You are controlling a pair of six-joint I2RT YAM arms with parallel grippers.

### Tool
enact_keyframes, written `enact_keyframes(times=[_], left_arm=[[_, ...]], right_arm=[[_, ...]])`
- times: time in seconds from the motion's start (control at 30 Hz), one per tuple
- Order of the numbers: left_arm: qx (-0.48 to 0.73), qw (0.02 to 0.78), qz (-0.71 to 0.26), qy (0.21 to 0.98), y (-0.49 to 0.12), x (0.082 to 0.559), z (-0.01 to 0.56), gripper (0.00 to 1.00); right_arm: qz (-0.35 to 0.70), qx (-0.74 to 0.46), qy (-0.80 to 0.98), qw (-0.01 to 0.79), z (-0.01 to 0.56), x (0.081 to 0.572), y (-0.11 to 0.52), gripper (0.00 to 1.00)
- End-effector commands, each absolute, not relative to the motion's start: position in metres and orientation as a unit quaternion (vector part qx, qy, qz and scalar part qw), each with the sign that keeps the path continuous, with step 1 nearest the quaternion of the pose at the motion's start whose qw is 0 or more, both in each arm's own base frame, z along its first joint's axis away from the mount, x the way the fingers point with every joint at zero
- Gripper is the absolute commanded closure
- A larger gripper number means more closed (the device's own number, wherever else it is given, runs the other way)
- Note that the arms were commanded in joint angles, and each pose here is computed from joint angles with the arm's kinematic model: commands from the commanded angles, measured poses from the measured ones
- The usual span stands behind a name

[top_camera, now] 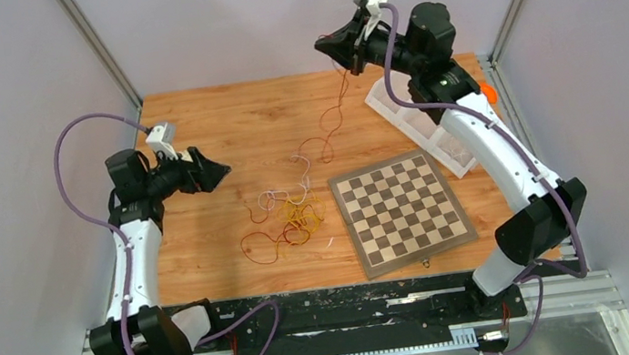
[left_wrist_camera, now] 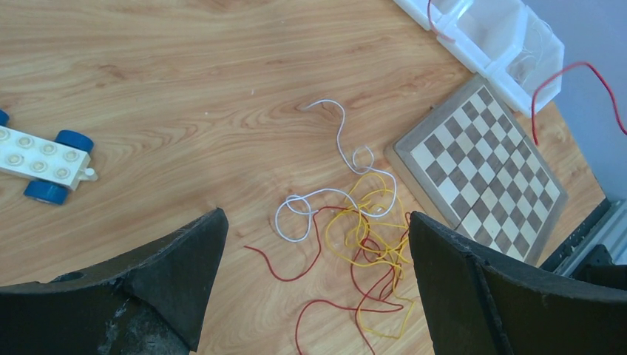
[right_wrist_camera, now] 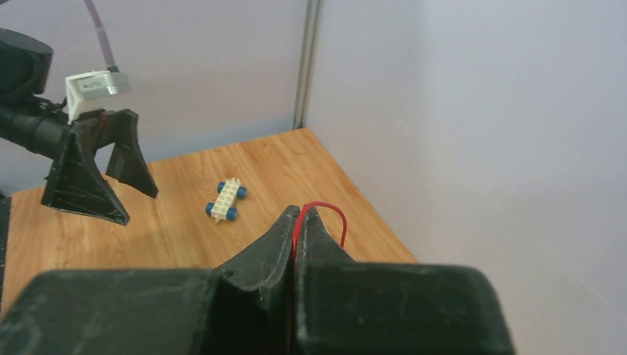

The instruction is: Untangle the cables

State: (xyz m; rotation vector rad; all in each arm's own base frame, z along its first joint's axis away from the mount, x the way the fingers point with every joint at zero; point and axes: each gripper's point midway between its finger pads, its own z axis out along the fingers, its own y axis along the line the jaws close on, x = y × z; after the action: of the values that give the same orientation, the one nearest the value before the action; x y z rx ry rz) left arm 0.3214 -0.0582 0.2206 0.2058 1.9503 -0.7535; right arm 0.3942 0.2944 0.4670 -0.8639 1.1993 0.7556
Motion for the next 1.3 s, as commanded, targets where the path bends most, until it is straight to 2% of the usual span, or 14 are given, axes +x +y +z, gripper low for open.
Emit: enact_keyframes(times=[0.0, 0.33, 1.0, 1.27], left_arm=[[0.108, 0.508, -0.310, 0.796, -0.064, 0.329, 0.235, 0.00], [0.110, 0.495, -0.317, 0.801, -0.073, 0.338, 0.235, 0.00], [0.114, 0.482, -0.302, 0.815, -0.076, 0.341, 0.232, 0.00], [0.113, 0.476, -0.303, 0.818, -0.075, 0.343, 0.229, 0.00]], right_arm=[[0.300, -0.358, 0.557, 0.687, 0.470, 0.404, 0.255, 1.00], [0.200, -0.312, 0.630, 0.683, 0.418, 0.455, 0.155, 1.00], [0.106, -0.188, 0.717, 0.662, 0.344, 0.557, -0.024, 1.00], [0.084, -0.179, 0.720, 0.665, 0.325, 0.589, -0.051, 1.00]])
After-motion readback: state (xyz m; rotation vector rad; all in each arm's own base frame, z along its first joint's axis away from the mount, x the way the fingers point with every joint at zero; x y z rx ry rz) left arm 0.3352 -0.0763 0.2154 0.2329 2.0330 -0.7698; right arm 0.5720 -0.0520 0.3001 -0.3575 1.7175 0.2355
